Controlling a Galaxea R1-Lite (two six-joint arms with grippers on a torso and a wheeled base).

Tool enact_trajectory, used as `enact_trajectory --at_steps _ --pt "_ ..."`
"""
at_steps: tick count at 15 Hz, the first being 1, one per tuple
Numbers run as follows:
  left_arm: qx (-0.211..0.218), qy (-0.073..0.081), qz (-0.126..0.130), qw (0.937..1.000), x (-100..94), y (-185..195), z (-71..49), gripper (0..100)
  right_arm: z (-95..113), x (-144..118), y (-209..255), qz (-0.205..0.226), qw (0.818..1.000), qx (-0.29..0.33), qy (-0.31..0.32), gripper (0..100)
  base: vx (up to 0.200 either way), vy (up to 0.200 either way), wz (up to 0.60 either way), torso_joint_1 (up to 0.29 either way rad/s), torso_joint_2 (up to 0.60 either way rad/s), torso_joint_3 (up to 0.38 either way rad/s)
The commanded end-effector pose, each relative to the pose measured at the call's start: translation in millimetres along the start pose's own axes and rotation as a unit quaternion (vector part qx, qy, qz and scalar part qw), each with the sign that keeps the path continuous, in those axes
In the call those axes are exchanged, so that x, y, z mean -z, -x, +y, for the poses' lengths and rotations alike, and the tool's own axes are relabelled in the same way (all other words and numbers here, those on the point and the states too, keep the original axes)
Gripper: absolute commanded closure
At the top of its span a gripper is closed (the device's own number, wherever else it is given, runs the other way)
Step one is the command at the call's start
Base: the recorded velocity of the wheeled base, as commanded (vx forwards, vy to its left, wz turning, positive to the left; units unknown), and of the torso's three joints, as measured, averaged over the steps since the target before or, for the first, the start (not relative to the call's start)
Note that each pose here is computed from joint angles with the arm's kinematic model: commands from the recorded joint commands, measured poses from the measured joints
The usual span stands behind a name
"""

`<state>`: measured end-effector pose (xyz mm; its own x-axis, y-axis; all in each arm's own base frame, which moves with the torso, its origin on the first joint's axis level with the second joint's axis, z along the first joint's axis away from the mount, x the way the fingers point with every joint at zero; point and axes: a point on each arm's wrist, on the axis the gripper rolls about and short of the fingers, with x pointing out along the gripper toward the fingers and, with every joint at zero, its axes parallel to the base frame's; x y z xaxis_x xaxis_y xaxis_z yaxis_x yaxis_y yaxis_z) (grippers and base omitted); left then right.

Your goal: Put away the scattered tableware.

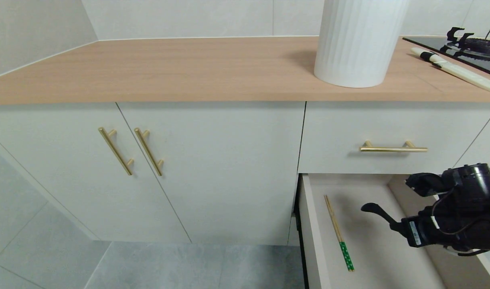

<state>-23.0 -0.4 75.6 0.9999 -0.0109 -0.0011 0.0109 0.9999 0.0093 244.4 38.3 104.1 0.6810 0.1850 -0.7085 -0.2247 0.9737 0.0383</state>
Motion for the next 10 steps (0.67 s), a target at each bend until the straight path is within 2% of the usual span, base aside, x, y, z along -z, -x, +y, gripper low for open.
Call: enact_trajectory --at_steps 1,3,10 --pt "0.000 0.000 0.000 1.0000 0.0 0 0.0 0 -4 19 -42 0.050 0.998 0.011 -0.022 100 0.000 0.000 0.00 0.000 0.00 0.000" --pt "0.000 0.000 0.000 1.0000 0.0 0 0.0 0 -4 20 -52 0.038 0.998 0.012 -0.050 100 0.000 0.000 0.00 0.000 0.00 0.000" --pt "0.000 0.000 0.000 1.0000 0.0 0 0.0 0 -7 37 -85 0.053 0.997 0.022 -0.055 100 0.000 0.000 0.00 0.000 0.00 0.000"
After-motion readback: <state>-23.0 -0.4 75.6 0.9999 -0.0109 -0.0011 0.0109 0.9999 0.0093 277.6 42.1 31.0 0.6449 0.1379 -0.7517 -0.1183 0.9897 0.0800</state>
